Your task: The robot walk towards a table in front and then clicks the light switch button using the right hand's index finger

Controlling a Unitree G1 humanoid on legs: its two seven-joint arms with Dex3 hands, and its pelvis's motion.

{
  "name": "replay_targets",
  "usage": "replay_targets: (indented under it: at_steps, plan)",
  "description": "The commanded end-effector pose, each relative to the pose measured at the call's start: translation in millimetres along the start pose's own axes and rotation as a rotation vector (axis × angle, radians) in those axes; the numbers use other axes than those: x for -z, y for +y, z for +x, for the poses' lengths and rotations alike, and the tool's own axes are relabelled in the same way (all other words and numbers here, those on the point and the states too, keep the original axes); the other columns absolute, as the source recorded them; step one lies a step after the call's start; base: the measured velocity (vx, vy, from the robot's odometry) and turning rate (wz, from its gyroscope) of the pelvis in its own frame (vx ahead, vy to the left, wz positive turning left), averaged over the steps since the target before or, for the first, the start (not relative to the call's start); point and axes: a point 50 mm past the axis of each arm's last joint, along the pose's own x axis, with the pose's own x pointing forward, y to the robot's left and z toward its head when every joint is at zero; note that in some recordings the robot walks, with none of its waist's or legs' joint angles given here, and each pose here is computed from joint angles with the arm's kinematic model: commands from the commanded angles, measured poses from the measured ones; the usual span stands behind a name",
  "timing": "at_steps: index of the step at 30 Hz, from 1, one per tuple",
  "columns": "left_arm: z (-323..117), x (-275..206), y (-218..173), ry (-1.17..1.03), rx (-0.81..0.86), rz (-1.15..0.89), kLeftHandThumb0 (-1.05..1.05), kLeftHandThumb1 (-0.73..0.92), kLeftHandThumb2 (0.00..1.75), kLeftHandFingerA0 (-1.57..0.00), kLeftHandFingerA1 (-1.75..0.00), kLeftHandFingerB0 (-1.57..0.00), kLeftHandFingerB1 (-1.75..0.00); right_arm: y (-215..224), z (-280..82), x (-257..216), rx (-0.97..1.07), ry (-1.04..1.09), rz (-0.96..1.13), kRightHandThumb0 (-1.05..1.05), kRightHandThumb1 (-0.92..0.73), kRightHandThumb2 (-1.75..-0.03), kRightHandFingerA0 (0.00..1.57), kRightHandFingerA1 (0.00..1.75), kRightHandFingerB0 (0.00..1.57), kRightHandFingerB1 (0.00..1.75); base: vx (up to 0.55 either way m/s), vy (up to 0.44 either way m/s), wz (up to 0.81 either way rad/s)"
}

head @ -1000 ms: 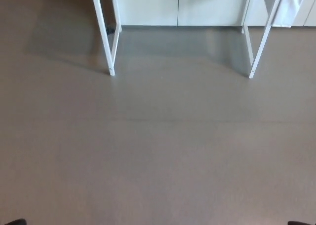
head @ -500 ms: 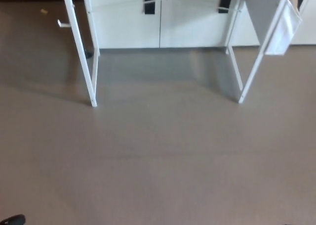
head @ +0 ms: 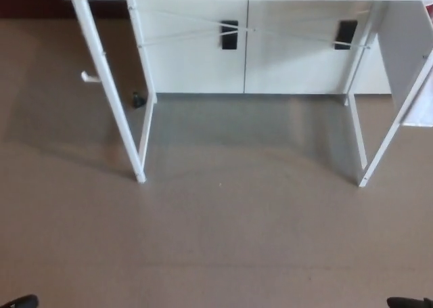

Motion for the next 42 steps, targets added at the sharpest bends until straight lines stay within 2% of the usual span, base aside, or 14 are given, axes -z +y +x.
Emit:
replay_targets:
  at_steps: [1,4,5,20,21,23,24,25,26,28,29,31,33,42]
  plan:
    - [-3.1,0.6,4.0,0.02,-0.019,0.027,-0.06,0.4,0.85,-0.35,-0.58,-0.29,-0.53,0.1,-5.6,7.9,0.001,0.031,-0.019,-0.19,-0.48,-0.93,0.43,0.67,0.25,0.57,0.34,0.121,-0.26]
    - [-6.0,4.8,4.4,0.035,-0.013,0.023,-0.06,0.4,0.85,-0.34,-0.58,-0.3,-0.54,1.5,-9.9,11.1,-0.003,0.037,-0.02,-0.19,-0.48,-0.93,0.44,0.68,0.24,0.57,0.42,0.207,-0.34]
    - [-7.5,7.2,4.5,0.042,-0.017,0.026,-0.09,0.58,0.57,-0.45,-0.47,-0.43,-0.4,1.9,-11.8,13.2,-0.005,0.043,-0.021,-0.19,-0.48,-0.93,0.43,0.67,0.24,0.57,0.48,0.273,-0.19]
    - [-15.1,24.0,5.8,0.067,-0.022,0.141,-0.07,0.59,0.57,-0.54,-0.48,-0.45,-0.4,7.6,-24.9,27.7,-0.018,0.077,-0.016,-0.18,-0.49,-0.93,0.45,0.67,0.25,0.57,0.29,0.082,-0.02]
    - [-15.0,24.1,4.5,0.067,-0.021,0.149,-0.08,0.58,0.57,-0.55,-0.48,-0.46,-0.4,6.9,-24.7,27.4,-0.019,0.072,-0.014,-0.18,-0.69,-0.6,0.49,0.63,0.33,0.5,0.19,-0.327,-0.6]
    - [-14.7,23.7,2.2,0.065,-0.016,0.158,-0.07,0.58,0.57,-0.55,-0.48,-0.46,-0.4,6.7,-24.3,26.6,-0.018,0.068,-0.016,-0.17,-0.48,-0.92,0.46,0.68,0.26,0.57,0.16,-0.276,0.24]
    - [-14.5,23.5,1.9,0.063,-0.016,0.158,-0.07,0.58,0.57,-0.55,-0.48,-0.46,-0.4,6.4,-24.0,26.2,-0.017,0.067,-0.017,-0.18,-0.69,-0.6,0.49,0.63,0.33,0.49,0.17,-0.272,-0.12]
    - [-12.9,23.7,0.3,0.067,-0.013,0.148,-0.07,0.57,0.57,-0.55,-0.48,-0.46,-0.4,5.5,-22.6,24.8,-0.02,0.066,-0.036,-0.18,-0.48,-0.92,0.46,0.68,0.26,0.57,0.17,-0.108,0.04]
    - [-12.6,24.0,-0.1,0.067,-0.011,0.147,-0.08,0.57,0.57,-0.55,-0.48,-0.46,-0.4,5.4,-22.5,24.4,-0.023,0.064,-0.044,-0.2,-0.69,-0.6,0.5,0.63,0.33,0.49,0.19,-0.049,-0.05]
    - [-12.3,23.4,-2.7,0.063,0.002,0.139,-0.08,0.59,0.57,-0.54,-0.48,-0.46,-0.4,5.0,-22.1,23.4,-0.024,0.061,-0.056,-0.2,-0.69,-0.6,0.49,0.62,0.33,0.49,0.16,0.019,-0.11]
    - [-12.3,23.0,-4.6,0.058,0.008,0.136,-0.07,0.59,0.57,-0.54,-0.48,-0.46,-0.4,5.0,-22.2,23.2,-0.024,0.061,-0.056,-0.18,-0.48,-0.92,0.44,0.67,0.25,0.57,0.17,0.034,-0.15]
    - [-13.8,22.8,-10.1,0.054,0.016,0.125,-0.06,0.58,0.56,-0.52,-0.47,-0.45,-0.4,5.5,-22.9,24.6,-0.028,0.065,-0.054,-0.17,-0.69,-0.6,0.49,0.6,0.32,0.48,0.17,0.048,-0.16]
    - [-14.7,22.1,-13.2,0.053,0.018,0.126,-0.06,0.59,0.57,-0.53,-0.47,-0.45,-0.39,5.4,-22.9,25.3,-0.029,0.067,-0.054,-0.17,-0.48,-0.92,0.43,0.66,0.24,0.56,0.21,0.14,-0.12]
    - [-10.5,15.9,-28.0,0.023,0.037,0.037,-0.09,0.56,0.56,-0.47,-0.47,-0.44,-0.4,7.4,-20.7,24.6,-0.028,0.079,-0.081,-0.18,-0.49,-0.92,0.45,0.66,0.24,0.56,0.2,0.229,-0.04]
